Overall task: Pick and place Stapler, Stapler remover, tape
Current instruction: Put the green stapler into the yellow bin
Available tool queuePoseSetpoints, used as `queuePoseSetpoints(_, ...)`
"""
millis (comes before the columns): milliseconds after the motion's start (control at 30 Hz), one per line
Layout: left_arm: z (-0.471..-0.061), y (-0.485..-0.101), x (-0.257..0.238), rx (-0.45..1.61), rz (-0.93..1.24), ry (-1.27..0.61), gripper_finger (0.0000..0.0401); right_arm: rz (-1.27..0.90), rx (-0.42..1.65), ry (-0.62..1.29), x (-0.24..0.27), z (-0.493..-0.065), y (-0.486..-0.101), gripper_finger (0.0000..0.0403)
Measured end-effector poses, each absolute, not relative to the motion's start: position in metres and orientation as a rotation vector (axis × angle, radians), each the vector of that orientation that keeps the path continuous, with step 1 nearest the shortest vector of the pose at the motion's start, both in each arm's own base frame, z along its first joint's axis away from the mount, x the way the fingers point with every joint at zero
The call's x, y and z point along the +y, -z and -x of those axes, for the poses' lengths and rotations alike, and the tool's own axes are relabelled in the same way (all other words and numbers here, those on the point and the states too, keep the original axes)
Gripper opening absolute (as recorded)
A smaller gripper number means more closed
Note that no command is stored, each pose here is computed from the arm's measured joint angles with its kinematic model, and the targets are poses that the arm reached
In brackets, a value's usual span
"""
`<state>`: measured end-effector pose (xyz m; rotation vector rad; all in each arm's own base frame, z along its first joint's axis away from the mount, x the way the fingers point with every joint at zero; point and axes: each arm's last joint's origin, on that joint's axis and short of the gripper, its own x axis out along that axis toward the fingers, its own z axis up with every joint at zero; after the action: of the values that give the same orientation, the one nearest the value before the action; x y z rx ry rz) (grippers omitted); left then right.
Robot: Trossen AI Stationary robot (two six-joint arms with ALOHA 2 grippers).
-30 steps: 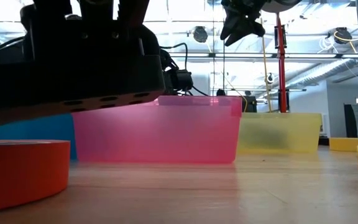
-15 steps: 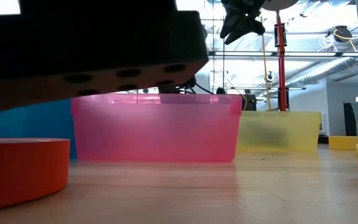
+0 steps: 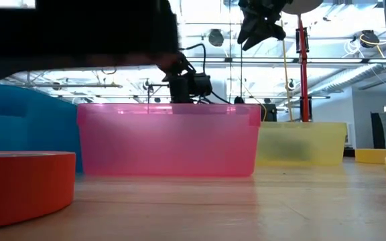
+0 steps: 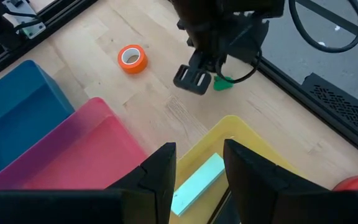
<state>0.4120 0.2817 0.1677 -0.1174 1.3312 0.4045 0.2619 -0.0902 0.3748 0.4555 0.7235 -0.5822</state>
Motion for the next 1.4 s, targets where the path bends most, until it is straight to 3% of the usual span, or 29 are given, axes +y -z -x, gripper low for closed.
queuePoseSetpoints(233,-0.411,-0.195,0.277,1.277,0.111,-0.421,0.0097,-0.449,0.725,0.582,-0.090,-0.262,-0.375,0.0125)
queuePoseSetpoints(500,-0.425,-0.193,0.267,1.206,0.108,-0.355,0.0097,-0.449,0.726,0.582,-0.090,-0.262,-0.375,0.0125)
queuePoseSetpoints(933,-0.424,-0.190,0.263,1.235,0.188,-0.448,0.0097,-0.451,0.725,0.582,-0.090,-0.262,-0.375,0.0125)
queuePoseSetpoints(1167,-0.416,-0.191,0.275,1.275,0.118,-0.633,0.0097,-0.452,0.725,0.583,-0.090,-0.262,-0.375,0.0125)
queuePoseSetpoints(1400,-0.416,-0.190,0.274,1.283,0.076,-0.485,0.0097,-0.452,0.724,0.584,-0.090,-0.262,-0.375,0.0125)
